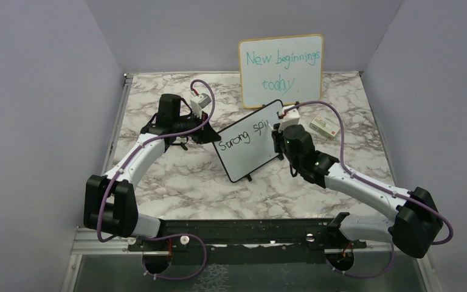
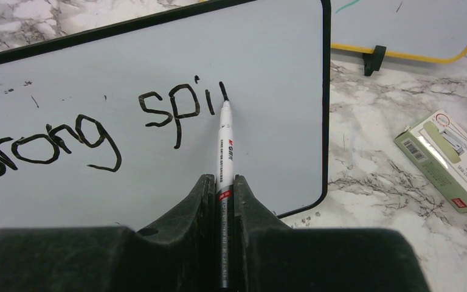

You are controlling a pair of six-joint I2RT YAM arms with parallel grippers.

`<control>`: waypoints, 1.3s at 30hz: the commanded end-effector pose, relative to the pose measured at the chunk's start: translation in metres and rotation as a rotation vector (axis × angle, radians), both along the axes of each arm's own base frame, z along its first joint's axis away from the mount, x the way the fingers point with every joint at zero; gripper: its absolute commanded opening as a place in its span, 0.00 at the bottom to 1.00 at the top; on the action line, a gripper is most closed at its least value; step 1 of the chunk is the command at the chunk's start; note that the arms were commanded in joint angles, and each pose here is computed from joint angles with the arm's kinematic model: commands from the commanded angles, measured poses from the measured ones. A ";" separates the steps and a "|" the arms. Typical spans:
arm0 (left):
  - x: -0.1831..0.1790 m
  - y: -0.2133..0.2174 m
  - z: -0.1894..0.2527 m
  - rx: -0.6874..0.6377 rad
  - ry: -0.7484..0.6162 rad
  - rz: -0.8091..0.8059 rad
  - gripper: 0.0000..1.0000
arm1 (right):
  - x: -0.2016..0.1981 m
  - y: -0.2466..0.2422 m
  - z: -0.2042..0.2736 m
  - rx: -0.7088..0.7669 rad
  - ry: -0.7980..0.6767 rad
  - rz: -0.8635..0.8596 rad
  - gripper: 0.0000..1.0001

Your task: Write a sentence on the whiteboard

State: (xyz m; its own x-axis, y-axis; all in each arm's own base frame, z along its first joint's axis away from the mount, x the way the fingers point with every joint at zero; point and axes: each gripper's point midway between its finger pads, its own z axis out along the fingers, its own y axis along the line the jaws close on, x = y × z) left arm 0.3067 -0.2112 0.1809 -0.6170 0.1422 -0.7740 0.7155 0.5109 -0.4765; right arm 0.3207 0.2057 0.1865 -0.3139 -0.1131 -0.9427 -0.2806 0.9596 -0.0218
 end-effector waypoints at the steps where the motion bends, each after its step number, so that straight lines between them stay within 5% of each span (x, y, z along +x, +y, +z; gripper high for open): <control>1: -0.010 0.021 -0.066 0.206 0.119 0.060 0.00 | -0.010 -0.002 -0.014 -0.010 0.055 0.021 0.00; 39: -0.011 0.020 -0.065 0.200 0.117 0.052 0.00 | 0.013 0.001 0.019 0.009 -0.073 -0.029 0.00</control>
